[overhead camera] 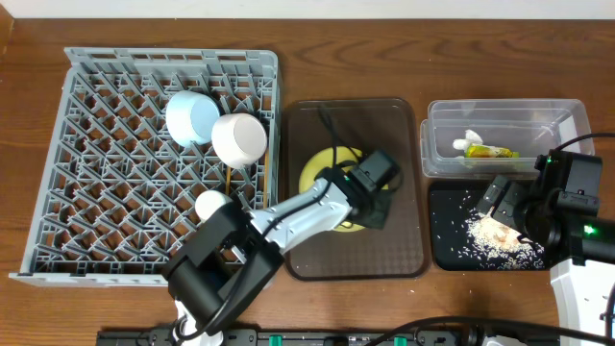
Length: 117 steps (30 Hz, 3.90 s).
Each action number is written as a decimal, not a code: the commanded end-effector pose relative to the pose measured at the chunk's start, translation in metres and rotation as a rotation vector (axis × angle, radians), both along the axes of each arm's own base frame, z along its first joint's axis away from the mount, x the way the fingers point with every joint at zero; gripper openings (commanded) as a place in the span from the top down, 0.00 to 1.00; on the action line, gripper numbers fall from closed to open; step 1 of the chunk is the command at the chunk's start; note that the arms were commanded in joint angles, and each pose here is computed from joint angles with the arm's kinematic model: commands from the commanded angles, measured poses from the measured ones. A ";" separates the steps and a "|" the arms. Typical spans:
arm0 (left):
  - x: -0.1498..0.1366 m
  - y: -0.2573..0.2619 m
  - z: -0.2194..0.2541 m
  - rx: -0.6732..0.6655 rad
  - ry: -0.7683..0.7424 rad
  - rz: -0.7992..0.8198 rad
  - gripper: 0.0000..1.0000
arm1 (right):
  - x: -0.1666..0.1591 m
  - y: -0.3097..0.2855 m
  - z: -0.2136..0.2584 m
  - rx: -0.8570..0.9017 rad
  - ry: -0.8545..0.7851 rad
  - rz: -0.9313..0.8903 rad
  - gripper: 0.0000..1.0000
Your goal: Sort waste into correct bins and load items into the dishwasher
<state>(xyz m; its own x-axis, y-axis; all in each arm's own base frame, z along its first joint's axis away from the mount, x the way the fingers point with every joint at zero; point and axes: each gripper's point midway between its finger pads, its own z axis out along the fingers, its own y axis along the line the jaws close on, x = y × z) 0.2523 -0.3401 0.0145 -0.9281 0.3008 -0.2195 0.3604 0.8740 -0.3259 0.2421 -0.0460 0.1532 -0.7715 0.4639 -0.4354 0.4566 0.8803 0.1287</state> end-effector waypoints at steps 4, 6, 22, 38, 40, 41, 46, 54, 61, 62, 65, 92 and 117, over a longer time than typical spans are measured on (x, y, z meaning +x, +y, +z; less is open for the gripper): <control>-0.045 -0.051 0.013 -0.194 0.081 -0.215 0.83 | 0.001 -0.003 0.004 -0.003 -0.011 -0.013 0.01; -0.041 -0.050 0.014 -0.184 0.031 -0.273 0.83 | 0.001 -0.003 0.004 -0.003 -0.011 -0.013 0.01; 0.057 0.074 0.056 0.097 -0.171 0.086 0.47 | 0.001 -0.002 0.004 -0.003 -0.011 -0.013 0.01; 0.041 0.113 -0.035 0.358 -0.037 0.131 0.54 | 0.001 -0.003 0.004 -0.003 -0.011 -0.013 0.01; 0.035 0.108 -0.040 0.336 0.001 0.120 0.70 | 0.001 -0.003 0.004 -0.003 -0.011 -0.013 0.01; 0.032 0.105 -0.042 0.321 0.022 0.113 0.75 | 0.001 -0.003 0.004 -0.003 -0.012 -0.013 0.01; 0.032 0.105 -0.040 0.320 0.019 0.110 0.92 | 0.001 -0.003 0.004 -0.003 -0.011 -0.013 0.01; 0.064 0.119 0.052 0.322 -0.224 0.187 0.93 | 0.001 -0.003 0.004 -0.003 -0.011 -0.013 0.01; 0.062 0.147 0.153 0.257 -0.448 0.271 0.92 | 0.001 -0.003 0.004 -0.003 -0.011 -0.013 0.01; 0.060 0.153 0.165 0.258 -0.482 0.272 0.92 | 0.001 -0.002 0.004 -0.003 -0.011 -0.013 0.01; 0.057 0.180 0.203 0.302 -0.603 0.320 0.93 | 0.001 -0.003 0.004 -0.003 -0.011 -0.013 0.01; 0.069 0.290 0.302 1.107 -1.035 0.493 0.93 | 0.001 -0.003 0.004 -0.003 -0.011 -0.013 0.01; 0.134 0.261 0.264 1.095 -1.010 0.386 0.93 | 0.001 -0.003 0.004 -0.003 -0.011 -0.013 0.01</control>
<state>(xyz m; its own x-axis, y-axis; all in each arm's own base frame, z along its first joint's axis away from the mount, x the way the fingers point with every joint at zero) 0.3824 -0.0834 0.2747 -0.5883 0.5106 -0.6271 -0.2757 0.6024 0.7491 0.2422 -0.0461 0.1533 -0.7713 0.4639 -0.4358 0.4568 0.8803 0.1285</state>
